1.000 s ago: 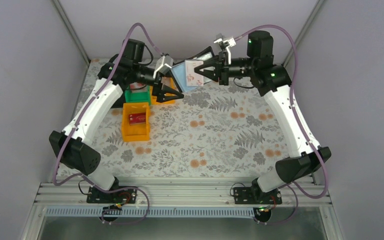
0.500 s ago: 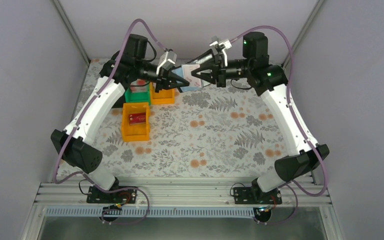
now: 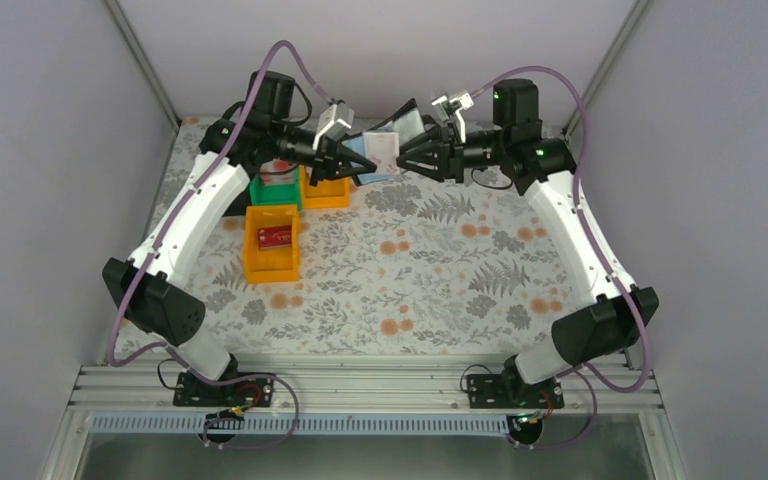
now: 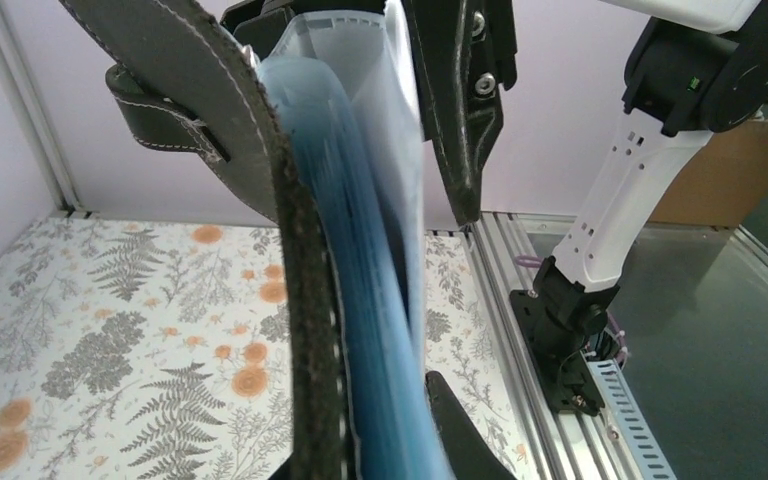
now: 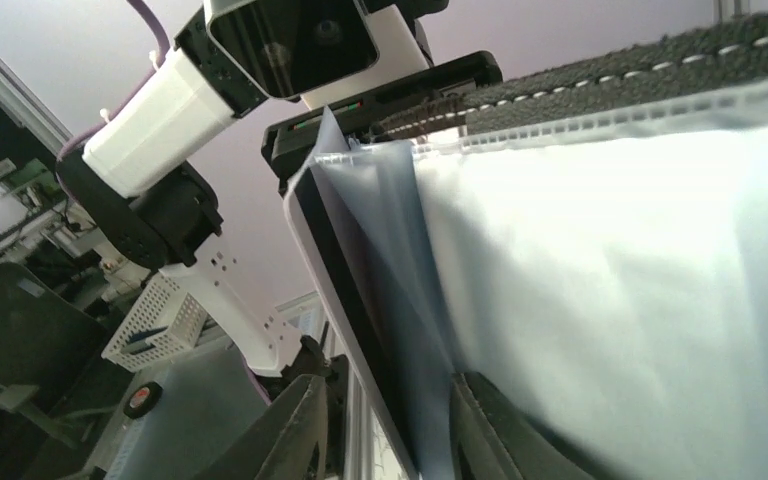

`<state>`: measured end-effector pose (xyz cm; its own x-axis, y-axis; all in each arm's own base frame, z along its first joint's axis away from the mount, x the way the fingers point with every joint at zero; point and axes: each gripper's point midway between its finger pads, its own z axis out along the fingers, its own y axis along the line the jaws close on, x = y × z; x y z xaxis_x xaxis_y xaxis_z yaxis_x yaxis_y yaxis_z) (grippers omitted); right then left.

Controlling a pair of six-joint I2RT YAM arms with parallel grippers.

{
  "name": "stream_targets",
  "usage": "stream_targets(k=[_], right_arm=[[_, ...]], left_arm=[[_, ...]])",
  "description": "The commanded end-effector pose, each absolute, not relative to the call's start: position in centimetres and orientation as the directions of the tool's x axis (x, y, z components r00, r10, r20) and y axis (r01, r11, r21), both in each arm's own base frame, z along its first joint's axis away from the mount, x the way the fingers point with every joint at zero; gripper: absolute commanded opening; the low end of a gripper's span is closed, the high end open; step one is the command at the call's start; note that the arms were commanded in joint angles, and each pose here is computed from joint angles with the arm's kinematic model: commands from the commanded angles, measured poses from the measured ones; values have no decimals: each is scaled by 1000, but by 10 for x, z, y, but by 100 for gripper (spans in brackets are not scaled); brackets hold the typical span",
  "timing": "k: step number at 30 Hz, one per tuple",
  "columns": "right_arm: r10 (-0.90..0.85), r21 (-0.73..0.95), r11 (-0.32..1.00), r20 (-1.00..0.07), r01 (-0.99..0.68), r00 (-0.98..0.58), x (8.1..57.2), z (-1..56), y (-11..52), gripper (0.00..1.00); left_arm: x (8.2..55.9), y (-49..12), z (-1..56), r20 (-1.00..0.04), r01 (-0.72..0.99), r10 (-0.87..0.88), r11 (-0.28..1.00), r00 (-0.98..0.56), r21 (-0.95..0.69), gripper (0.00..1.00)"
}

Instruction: Take the credit cards out of the card holder

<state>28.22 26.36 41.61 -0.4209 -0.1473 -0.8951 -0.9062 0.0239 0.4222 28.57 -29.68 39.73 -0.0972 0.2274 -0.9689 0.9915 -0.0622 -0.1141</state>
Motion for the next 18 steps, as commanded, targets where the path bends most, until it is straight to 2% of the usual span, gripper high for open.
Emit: stream_targets(k=[1, 6, 10, 13, 15, 18], right_arm=[[-157, 424, 57, -890, -904, -427, 289, 405, 261, 30], [-139, 434, 61, -888, -899, -439, 295, 407, 264, 11], [-135, 415, 58, -898, -908, -419, 293, 411, 265, 4], [-138, 384, 75, -910, -920, -391, 291, 413, 262, 4], [-138, 363, 107, -916, -926, -376, 292, 414, 257, 4], [-133, 363, 153, -914, -919, -383, 298, 411, 247, 4]], left_arm=[[265, -297, 415, -984, 987, 174, -152, -29, -56, 2], [265, -298, 413, -984, 985, 173, -158, -35, -62, 2], [266, -298, 413, -984, 985, 174, -156, -43, -70, 2], [267, -298, 410, -981, 985, 182, -149, -62, -90, 3], [268, -298, 408, -978, 983, 191, -145, -82, -110, 13], [267, -298, 407, -977, 982, 193, -149, -88, -118, 16]])
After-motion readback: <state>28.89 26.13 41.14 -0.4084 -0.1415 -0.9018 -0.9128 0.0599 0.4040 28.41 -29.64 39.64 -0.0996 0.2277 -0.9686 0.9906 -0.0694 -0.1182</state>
